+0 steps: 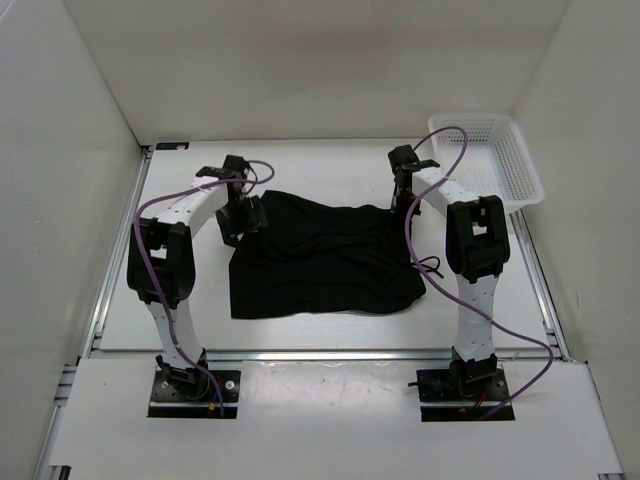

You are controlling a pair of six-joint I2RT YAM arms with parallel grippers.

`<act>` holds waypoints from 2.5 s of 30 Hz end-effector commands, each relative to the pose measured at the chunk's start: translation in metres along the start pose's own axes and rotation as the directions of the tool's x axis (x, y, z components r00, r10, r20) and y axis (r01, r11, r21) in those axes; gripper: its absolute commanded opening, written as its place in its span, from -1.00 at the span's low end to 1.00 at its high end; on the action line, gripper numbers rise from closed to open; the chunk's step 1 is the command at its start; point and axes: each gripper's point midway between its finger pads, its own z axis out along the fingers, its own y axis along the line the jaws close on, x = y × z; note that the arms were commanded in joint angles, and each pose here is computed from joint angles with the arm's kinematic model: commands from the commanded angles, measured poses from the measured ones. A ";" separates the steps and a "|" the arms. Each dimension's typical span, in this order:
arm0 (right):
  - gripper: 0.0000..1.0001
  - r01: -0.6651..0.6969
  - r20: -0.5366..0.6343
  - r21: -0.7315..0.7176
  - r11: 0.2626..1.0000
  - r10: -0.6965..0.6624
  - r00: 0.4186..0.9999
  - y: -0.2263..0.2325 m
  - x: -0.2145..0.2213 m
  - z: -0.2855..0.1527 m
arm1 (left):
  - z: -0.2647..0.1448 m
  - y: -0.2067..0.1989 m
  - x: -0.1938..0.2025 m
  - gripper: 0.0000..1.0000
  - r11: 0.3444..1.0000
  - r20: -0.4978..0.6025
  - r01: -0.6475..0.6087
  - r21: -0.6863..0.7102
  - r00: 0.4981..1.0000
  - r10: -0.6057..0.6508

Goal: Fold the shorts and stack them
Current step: Flatten the shorts out

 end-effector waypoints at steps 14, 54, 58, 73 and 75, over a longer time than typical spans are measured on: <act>-1.00 0.021 -0.004 -0.021 1.000 -0.021 1.000 0.006 0.003 -0.012 | 0.014 -0.071 -0.160 0.50 0.997 0.206 -0.019 0.078 0.978 0.003; -1.00 0.018 0.045 -0.035 0.999 -0.017 0.999 0.010 -0.019 -0.029 | 0.060 -0.078 -0.176 -0.03 0.992 0.189 -0.052 0.113 0.981 0.030; -1.00 0.018 0.045 -0.035 0.999 -0.017 0.999 0.010 -0.019 -0.029 | 0.063 -0.085 -0.172 -0.22 0.992 0.193 -0.068 0.104 0.980 0.047; -1.00 0.020 0.041 -0.023 1.000 -0.019 0.999 0.008 -0.016 -0.027 | 0.048 -0.071 -0.176 0.15 0.998 0.269 -0.054 -0.037 0.961 0.062; -1.00 0.020 0.041 -0.023 1.000 -0.019 0.999 0.008 -0.016 -0.027 | 0.046 -0.063 -0.175 0.15 0.997 0.282 -0.034 -0.071 0.958 0.053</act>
